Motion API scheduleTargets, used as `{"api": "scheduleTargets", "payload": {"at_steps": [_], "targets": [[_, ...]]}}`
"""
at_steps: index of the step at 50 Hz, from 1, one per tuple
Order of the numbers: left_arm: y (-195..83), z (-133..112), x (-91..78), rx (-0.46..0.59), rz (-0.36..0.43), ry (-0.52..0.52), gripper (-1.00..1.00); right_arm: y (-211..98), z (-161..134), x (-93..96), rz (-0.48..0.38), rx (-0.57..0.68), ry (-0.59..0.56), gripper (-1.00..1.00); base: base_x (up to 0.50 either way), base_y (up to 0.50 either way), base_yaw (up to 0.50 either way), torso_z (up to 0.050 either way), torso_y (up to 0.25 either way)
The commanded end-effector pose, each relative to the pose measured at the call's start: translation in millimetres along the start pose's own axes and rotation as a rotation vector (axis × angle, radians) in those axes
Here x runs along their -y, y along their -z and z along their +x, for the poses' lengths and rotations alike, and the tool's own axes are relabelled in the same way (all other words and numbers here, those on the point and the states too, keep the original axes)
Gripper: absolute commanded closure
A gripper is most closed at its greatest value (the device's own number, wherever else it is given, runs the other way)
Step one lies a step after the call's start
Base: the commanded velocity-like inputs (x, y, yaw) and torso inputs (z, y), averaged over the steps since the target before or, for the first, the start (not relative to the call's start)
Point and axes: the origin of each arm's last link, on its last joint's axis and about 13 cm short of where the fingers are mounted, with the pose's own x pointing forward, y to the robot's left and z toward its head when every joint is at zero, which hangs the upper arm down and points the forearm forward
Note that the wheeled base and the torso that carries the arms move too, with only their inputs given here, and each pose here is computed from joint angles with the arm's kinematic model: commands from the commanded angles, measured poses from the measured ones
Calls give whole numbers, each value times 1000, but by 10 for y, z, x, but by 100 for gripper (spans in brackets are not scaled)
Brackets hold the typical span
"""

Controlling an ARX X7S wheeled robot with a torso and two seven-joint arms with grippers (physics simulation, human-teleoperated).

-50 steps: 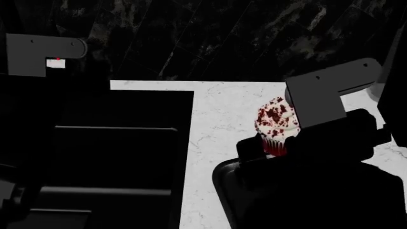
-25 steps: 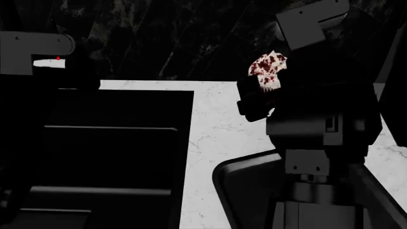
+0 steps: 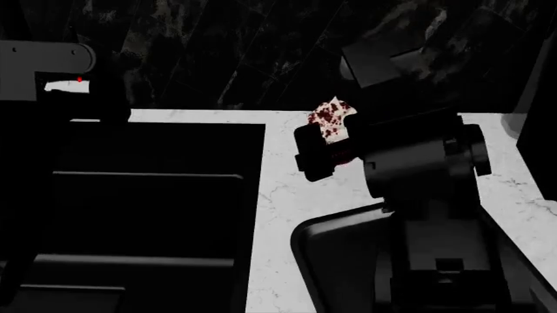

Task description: Move the fresh-baked cupcake off the tray onto the counter, and place the bowl used for mixing into the sink.

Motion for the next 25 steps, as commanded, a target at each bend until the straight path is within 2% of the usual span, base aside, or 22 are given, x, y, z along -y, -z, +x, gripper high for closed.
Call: {"api": "scheduleTargets", "payload": {"at_steps": [1,25], "targets": [[-29,-12,-23,3,-9,4,-100,78,63,-17,-2,-9,-8,100,0,0,0,0,0],[-18,-4,-26,0,-2,4,-100,170,106,-34,38,-12,2,100,0,0,0,0,1]]}}
